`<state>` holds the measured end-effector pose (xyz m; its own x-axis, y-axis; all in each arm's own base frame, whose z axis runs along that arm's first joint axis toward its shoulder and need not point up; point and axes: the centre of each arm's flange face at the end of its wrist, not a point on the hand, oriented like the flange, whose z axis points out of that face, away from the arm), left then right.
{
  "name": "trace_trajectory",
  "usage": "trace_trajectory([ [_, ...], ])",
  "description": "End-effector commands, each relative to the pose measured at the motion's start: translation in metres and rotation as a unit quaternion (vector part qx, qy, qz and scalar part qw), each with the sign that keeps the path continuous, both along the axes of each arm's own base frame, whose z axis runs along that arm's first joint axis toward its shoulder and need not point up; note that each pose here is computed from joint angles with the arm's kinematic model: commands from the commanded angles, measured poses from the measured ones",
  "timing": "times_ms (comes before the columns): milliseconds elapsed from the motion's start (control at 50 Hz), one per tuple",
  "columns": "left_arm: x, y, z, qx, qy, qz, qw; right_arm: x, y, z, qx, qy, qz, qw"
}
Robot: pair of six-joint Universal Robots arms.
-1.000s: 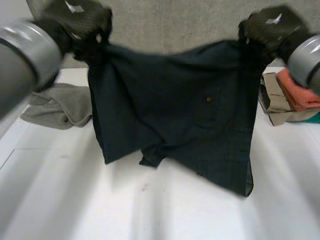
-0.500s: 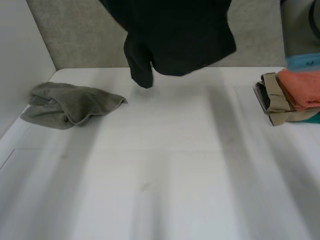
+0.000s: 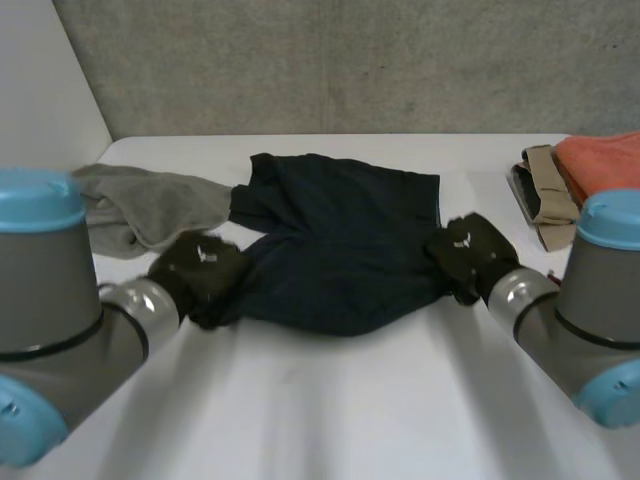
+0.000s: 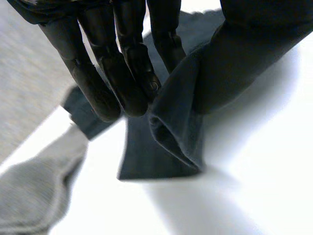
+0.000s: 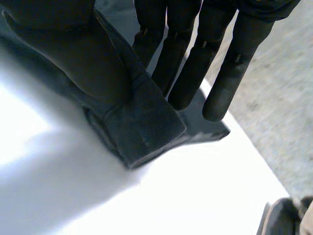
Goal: Fold the laundry.
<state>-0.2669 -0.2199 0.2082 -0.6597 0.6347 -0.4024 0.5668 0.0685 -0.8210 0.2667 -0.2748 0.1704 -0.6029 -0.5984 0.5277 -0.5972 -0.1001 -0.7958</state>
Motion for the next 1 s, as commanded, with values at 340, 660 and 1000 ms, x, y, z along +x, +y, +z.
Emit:
trace_trajectory([
  [340, 0.008, 0.04, 0.035, 0.0, -0.057, -0.037, 0.998, -0.039, 0.054, 0.018, 0.102, 0.079, 0.038, 0.991],
  [660, -0.034, -0.108, -0.016, -0.085, 0.004, -0.021, 0.996, -0.036, 0.039, 0.007, 0.084, 0.028, 0.005, 0.996],
  [1000, -0.043, -0.158, -0.081, -0.036, -0.047, -0.024, 0.998, -0.035, 0.031, -0.008, 0.082, 0.029, -0.002, 0.996],
])
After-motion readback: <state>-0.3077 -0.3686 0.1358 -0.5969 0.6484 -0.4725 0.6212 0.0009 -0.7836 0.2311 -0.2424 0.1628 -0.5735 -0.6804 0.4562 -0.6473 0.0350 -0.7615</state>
